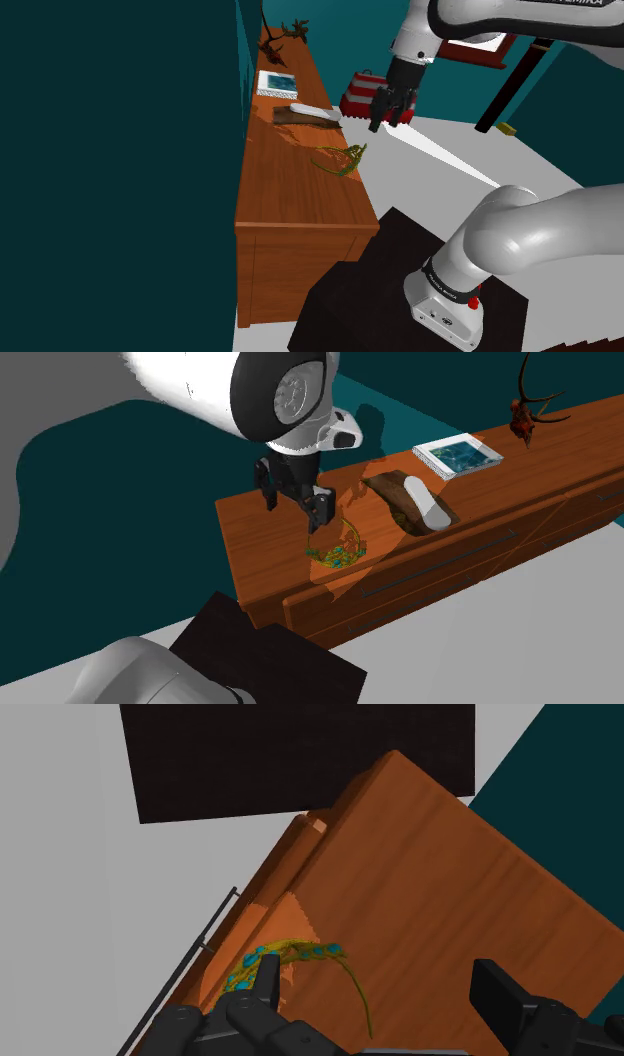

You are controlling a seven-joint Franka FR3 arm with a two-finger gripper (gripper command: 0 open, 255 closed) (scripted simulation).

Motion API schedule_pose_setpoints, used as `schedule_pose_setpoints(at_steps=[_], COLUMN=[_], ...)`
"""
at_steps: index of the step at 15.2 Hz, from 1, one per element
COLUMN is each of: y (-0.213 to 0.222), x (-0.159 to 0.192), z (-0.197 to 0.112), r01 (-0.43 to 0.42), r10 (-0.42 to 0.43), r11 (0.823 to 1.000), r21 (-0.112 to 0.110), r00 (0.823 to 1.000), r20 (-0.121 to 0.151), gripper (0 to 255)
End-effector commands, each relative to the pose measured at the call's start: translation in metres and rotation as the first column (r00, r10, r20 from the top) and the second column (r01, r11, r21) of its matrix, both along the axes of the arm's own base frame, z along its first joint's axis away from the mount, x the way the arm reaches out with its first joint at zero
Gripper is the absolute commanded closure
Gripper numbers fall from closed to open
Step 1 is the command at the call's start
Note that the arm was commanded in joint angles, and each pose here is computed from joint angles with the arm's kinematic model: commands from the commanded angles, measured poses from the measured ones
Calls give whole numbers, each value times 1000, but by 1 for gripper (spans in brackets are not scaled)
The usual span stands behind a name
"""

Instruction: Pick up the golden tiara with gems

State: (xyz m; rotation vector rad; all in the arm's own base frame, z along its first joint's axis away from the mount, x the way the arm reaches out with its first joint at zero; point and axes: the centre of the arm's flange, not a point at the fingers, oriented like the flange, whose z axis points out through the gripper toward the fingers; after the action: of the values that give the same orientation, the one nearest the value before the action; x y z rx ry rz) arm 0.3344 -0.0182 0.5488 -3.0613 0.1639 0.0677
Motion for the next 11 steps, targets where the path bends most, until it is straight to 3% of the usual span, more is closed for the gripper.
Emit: schedule_pose_setpoints(at_steps=[1, 11], y=[-14, -77], x=[11, 76], z=[-18, -106], r01=[1, 13], r10=[-1, -11], r11=[1000, 999], r21=[-7, -39], r00=[1000, 999], r20=[11, 51], gripper=[0, 0])
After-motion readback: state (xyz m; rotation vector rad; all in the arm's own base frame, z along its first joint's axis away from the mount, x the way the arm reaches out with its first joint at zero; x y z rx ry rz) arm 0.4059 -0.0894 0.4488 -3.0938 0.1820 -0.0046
